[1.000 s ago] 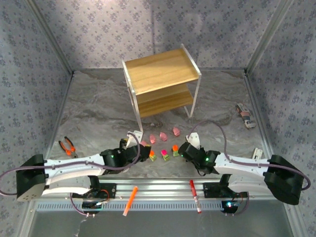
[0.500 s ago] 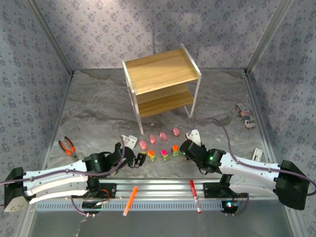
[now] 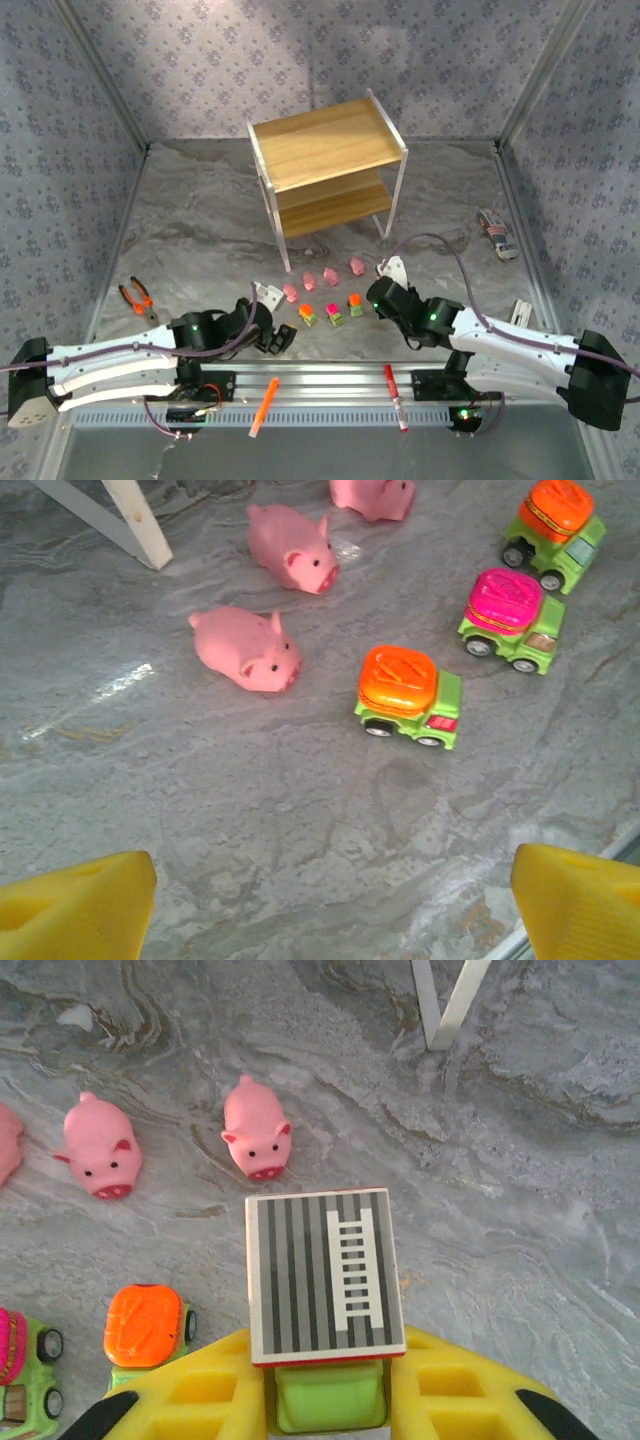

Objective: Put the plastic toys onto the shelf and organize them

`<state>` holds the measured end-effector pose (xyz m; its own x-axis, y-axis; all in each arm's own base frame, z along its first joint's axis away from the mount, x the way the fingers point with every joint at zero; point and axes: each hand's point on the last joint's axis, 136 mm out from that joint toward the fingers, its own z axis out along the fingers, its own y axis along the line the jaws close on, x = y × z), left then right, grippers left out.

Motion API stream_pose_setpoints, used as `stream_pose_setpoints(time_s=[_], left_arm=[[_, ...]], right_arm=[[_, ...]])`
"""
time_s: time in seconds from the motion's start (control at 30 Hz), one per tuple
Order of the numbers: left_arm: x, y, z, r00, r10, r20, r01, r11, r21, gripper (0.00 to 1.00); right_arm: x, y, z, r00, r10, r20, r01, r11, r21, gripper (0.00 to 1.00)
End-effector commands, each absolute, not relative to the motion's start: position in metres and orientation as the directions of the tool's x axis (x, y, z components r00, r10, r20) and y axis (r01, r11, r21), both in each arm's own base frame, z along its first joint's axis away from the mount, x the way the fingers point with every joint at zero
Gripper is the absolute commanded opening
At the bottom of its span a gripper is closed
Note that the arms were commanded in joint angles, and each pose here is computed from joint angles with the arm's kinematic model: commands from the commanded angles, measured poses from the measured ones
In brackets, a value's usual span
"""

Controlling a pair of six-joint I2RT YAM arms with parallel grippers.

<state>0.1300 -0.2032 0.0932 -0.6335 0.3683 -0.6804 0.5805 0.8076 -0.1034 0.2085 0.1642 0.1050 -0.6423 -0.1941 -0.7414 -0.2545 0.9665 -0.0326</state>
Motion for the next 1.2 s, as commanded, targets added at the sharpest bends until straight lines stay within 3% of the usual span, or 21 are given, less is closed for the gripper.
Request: stream_pose_setpoints(time_s=[0.0, 0.47, 1.17], left_arm=[[0.123, -0.213, 0.099, -0.614, 0.398, -0.682, 0.625, 0.773, -0.111, 0.92], [0.106, -0.229, 0.114, -0.494, 0.409, -0.767, 0.728, 0.677, -0.107, 0.95], [0.117, -0.215, 0.123, -0.474, 0.345, -0.810, 0.682, 0.726, -0.090, 0.99]], right_arm=[[0.212, 0.165, 0.126, -0.617, -0.207, -0.759, -0.270, 0.962, -0.043, 0.19], [0.227, 0.173, 0.163, -0.577, -0.193, -0.793, -0.301, 0.954, -0.014, 0.19], [0.273, 0.193, 0.196, -0.542, -0.204, -0.815, -0.360, 0.933, 0.006, 0.18]])
